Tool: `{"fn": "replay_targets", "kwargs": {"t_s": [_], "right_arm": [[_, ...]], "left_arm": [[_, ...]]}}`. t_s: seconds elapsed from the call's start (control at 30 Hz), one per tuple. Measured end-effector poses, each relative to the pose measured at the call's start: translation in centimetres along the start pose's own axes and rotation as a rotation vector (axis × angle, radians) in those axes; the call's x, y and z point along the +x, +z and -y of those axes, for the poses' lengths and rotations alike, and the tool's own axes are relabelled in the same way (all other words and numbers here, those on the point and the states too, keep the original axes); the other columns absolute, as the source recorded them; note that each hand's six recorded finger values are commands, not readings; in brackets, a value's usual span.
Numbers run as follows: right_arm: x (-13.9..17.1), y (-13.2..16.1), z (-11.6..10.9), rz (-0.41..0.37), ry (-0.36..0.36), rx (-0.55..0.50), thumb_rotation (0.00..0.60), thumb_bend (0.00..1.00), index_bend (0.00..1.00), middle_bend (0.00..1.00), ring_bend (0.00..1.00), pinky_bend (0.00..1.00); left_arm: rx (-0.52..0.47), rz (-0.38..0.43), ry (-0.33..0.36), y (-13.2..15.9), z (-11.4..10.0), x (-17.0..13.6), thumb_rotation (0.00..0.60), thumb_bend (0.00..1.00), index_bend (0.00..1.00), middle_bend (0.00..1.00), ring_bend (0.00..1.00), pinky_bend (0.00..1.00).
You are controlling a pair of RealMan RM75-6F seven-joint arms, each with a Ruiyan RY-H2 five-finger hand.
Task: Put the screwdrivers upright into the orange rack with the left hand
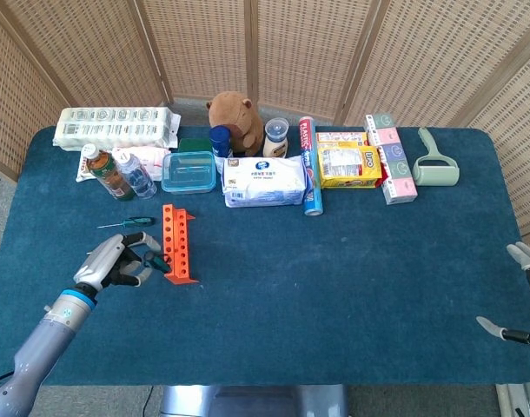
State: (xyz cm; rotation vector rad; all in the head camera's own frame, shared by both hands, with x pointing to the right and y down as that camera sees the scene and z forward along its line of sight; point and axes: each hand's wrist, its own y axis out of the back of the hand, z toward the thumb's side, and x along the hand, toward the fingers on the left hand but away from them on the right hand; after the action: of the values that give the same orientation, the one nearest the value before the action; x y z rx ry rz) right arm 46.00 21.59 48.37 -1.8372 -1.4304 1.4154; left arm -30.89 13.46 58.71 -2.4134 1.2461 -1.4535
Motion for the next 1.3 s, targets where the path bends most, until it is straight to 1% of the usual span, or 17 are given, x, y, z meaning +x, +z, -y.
{"fn": "replay_targets", "kwargs": {"t_s": [0.1, 0.33, 0.43, 0.53, 0.67, 0.73, 0.87, 0.93, 1.1, 1.2, 1.3], "right_arm": [[0.0, 0.0, 0.0, 0.001, 0.000, 0.000, 0.600, 0.00, 0.02, 0.02, 0.00, 0.00], [0.0, 0.0, 0.0, 0.000, 0.001, 0.000, 0.600, 0.00, 0.02, 0.02, 0.00, 0.00], [0.0, 0.1, 0.1, -0.002, 0.002, 0.001, 0.600, 0.00, 0.02, 0.02, 0.00, 0.00], [0.1, 0.1, 0.1, -0.004, 0.002, 0.001, 0.600, 0.00, 0.02, 0.02, 0.00, 0.00], [0.1, 0.2, 0.1, -0.007, 0.001, 0.002, 0.600, 0.00, 0.02, 0.02, 0.00, 0.00], [0.1, 0.3, 0.1, -0.008, 0.001, 0.004, 0.600, 0.00, 0.02, 0.02, 0.00, 0.00], [0.1, 0.4, 0.2, -0.009, 0.005, 0.006, 0.600, 0.00, 0.02, 0.02, 0.00, 0.00], [0.1, 0.4, 0.2, -0.008, 0.007, 0.006, 0.600, 0.00, 0.02, 0.02, 0.00, 0.00], [0.0, 0.2, 0.4, 0.000, 0.012, 0.006, 0.600, 0.00, 0.02, 0.02, 0.00, 0.00], [-0.2, 0.0, 0.4, 0.007, 0.013, 0.006, 0.600, 0.00, 0.02, 0.02, 0.00, 0.00], [-0.3, -0.1, 0.4, 0.010, 0.015, 0.005, 0.600, 0.00, 0.02, 0.02, 0.00, 0.00]], "left_arm": [[0.007, 0.005, 0.000, 0.1, 0.0, -0.1, 0.600, 0.31, 0.17, 1.00, 1.00, 1.00], [-0.005, 0.013, 0.016, 0.3, -0.3, -0.4, 0.600, 0.31, 0.17, 1.00, 1.00, 1.00], [-0.019, 0.027, 0.042, 0.5, -1.0, -0.8, 0.600, 0.31, 0.17, 1.00, 1.00, 1.00], [-0.032, 0.034, 0.091, 0.3, -2.3, -1.4, 0.600, 0.31, 0.17, 1.00, 1.00, 1.00], [-0.017, 0.010, 0.167, -0.9, -4.4, -1.8, 0.600, 0.31, 0.18, 1.00, 1.00, 1.00], [0.004, -0.014, 0.188, -1.7, -5.0, -1.6, 0.600, 0.31, 0.22, 1.00, 1.00, 1.00], [0.050, -0.090, 0.231, -4.1, -5.8, -0.6, 0.600, 0.31, 0.29, 1.00, 1.00, 1.00], [0.070, -0.140, 0.241, -5.5, -5.6, 0.3, 0.600, 0.32, 0.32, 1.00, 1.00, 1.00], [0.107, -0.204, 0.237, -7.1, -4.1, 2.3, 0.600, 0.33, 0.36, 1.00, 1.00, 1.00], [0.134, -0.241, 0.234, -7.7, -2.8, 3.7, 0.600, 0.35, 0.37, 1.00, 1.00, 1.00], [0.161, -0.280, 0.248, -8.3, -2.1, 4.9, 0.600, 0.37, 0.37, 1.00, 1.00, 1.00]]}}
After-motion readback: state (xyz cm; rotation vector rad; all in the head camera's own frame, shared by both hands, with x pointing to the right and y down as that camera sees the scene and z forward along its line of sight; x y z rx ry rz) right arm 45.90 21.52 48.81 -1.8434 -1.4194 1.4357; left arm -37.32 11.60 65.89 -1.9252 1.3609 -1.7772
